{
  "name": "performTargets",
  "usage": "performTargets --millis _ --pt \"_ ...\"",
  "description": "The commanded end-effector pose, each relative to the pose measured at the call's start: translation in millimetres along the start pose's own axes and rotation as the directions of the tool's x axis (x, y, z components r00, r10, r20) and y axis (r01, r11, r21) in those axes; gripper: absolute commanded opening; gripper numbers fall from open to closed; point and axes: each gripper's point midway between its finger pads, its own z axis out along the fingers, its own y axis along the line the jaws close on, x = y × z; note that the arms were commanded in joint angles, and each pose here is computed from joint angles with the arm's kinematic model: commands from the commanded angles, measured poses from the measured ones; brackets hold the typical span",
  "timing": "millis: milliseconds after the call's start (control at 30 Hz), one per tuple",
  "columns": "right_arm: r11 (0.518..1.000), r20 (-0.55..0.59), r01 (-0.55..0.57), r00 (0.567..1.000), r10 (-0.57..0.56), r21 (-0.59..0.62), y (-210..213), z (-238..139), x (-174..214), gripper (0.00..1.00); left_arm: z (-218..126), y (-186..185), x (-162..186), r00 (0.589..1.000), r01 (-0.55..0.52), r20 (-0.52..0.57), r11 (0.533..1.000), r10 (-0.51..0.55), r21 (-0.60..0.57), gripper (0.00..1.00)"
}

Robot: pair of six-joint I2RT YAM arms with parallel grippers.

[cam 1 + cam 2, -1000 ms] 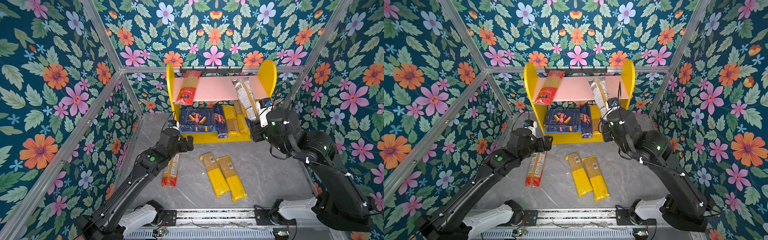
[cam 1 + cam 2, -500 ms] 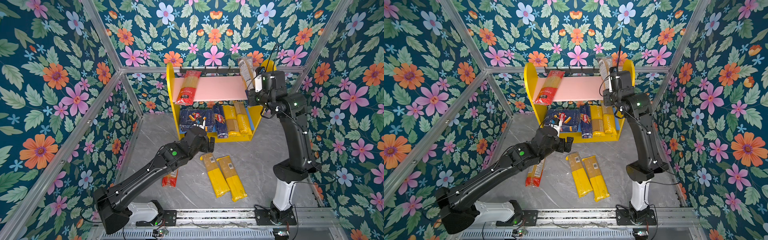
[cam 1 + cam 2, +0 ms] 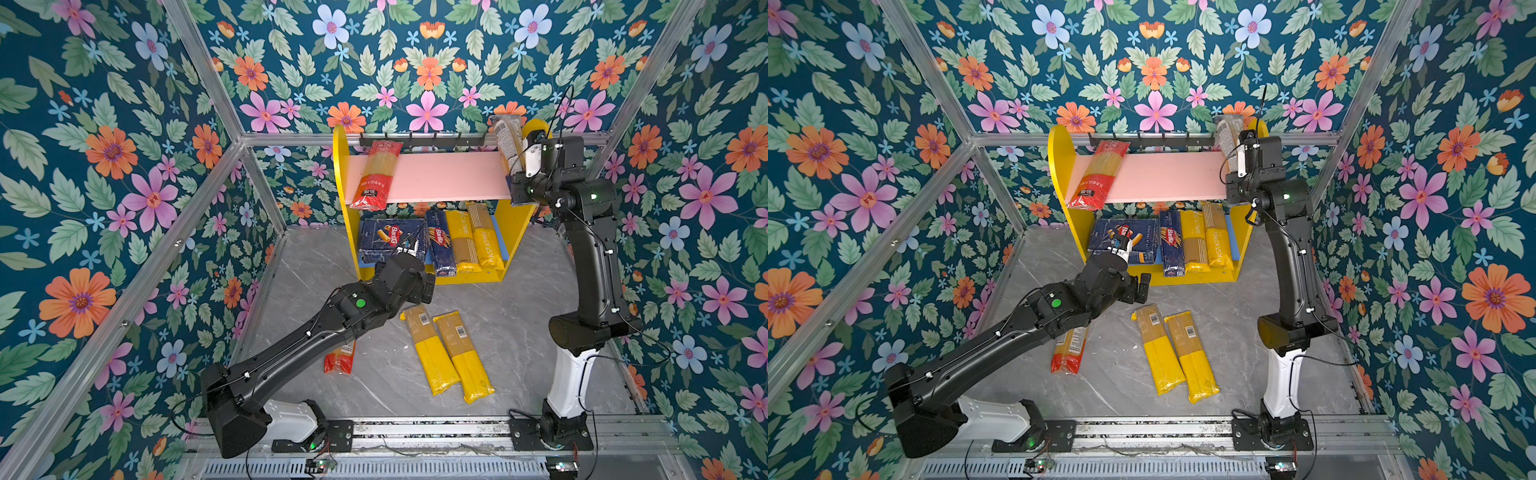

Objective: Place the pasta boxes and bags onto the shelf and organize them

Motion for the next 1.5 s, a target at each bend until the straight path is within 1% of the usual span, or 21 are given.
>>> performTargets --millis 0,100,133,200,267,367,600,700,767,867,1033,1067,1133,1233,1367,1467 --pt "1.000 0.107 -0.010 0.994 0.011 -0.009 0.8 3.6 -26.5 0.21 0.9 -1.3 -9.9 1.000 -0.001 0.025 1.000 0.001 -0.006 1.00" --pt "1.000 0.101 -0.020 0.995 0.018 0.012 -2.6 5.6 -24.2 0.54 4.4 -4.2 -9.7 1.000 -0.008 0.019 1.000 0.008 -0.005 1.00" --pt "1.000 0.100 -0.020 0.995 0.019 0.012 -2.6 5.6 -23.6 0.62 5.5 -4.5 -8.4 1.000 -0.010 0.014 1.000 0.010 -0.006 1.00" --pt "1.000 0.102 -0.024 0.995 0.024 0.003 -1.7 2.7 -23.6 0.71 7.2 -4.2 -6.3 1.000 -0.013 0.007 1.000 0.013 -0.010 1.00" --pt "1.000 0.106 -0.031 0.994 0.031 -0.001 -2.0 -1.9 -24.1 0.76 7.0 -3.2 -5.0 1.000 -0.013 0.004 1.000 0.013 -0.014 1.00" --pt "0.999 0.120 -0.043 0.992 0.044 -0.011 -2.6 -12.3 -27.0 0.79 3.3 -0.9 -4.3 1.000 -0.010 0.007 1.000 0.011 -0.018 1.00" --pt "0.996 0.133 -0.081 0.987 0.086 -0.043 -3.4 -43.9 -24.2 0.81 -16.1 16.6 2.5 0.999 0.023 0.028 0.999 -0.021 -0.045 1.00" --pt "0.994 0.136 -0.095 0.985 0.102 -0.057 0.4 -61.0 -13.6 0.81 -25.9 28.1 11.6 0.999 0.042 0.026 0.997 -0.040 -0.063 1.00" --pt "0.993 0.157 -0.095 0.982 0.104 -0.063 3.7 -82.2 -6.6 0.82 -33.6 37.2 18.4 0.998 0.059 0.028 0.995 -0.057 -0.077 1.00" --pt "0.995 0.148 -0.077 0.985 0.087 -0.070 17.2 -103.7 15.1 0.82 -47.1 52.3 29.8 0.996 0.087 0.033 0.991 -0.084 -0.101 1.00" --pt "0.993 0.093 -0.025 0.995 0.036 -0.112 55.4 -137.2 72.8 0.83 -65.6 71.8 49.3 0.990 0.142 0.042 0.984 -0.138 -0.112 1.00" --pt "0.992 0.096 -0.028 0.995 0.040 -0.124 59.9 -147.2 80.9 0.83 -66.7 73.6 53.9 0.989 0.148 0.037 0.983 -0.145 -0.111 1.00" --pt "0.988 0.057 -0.030 0.998 0.040 -0.155 74.7 -156.0 112.0 0.84 -68.6 77.1 64.6 0.987 0.163 0.028 0.981 -0.161 -0.107 1.00" --pt "0.979 -0.038 -0.037 0.999 0.030 -0.201 94.1 -157.4 166.3 0.84 -68.6 80.2 79.7 0.984 0.176 0.010 0.979 -0.176 -0.103 0.99" --pt "0.984 -0.188 -0.056 0.982 0.023 -0.171 98.1 -153.5 236.2 0.84 -65.9 82.5 100.6 0.979 0.200 -0.013 0.975 -0.202 -0.094 0.99" --pt "0.982 -0.242 -0.072 0.970 0.028 -0.176 103.4 -156.3 277.0 0.85 -61.0 78.3 115.1 0.973 0.226 -0.034 0.972 -0.228 -0.067 0.99"
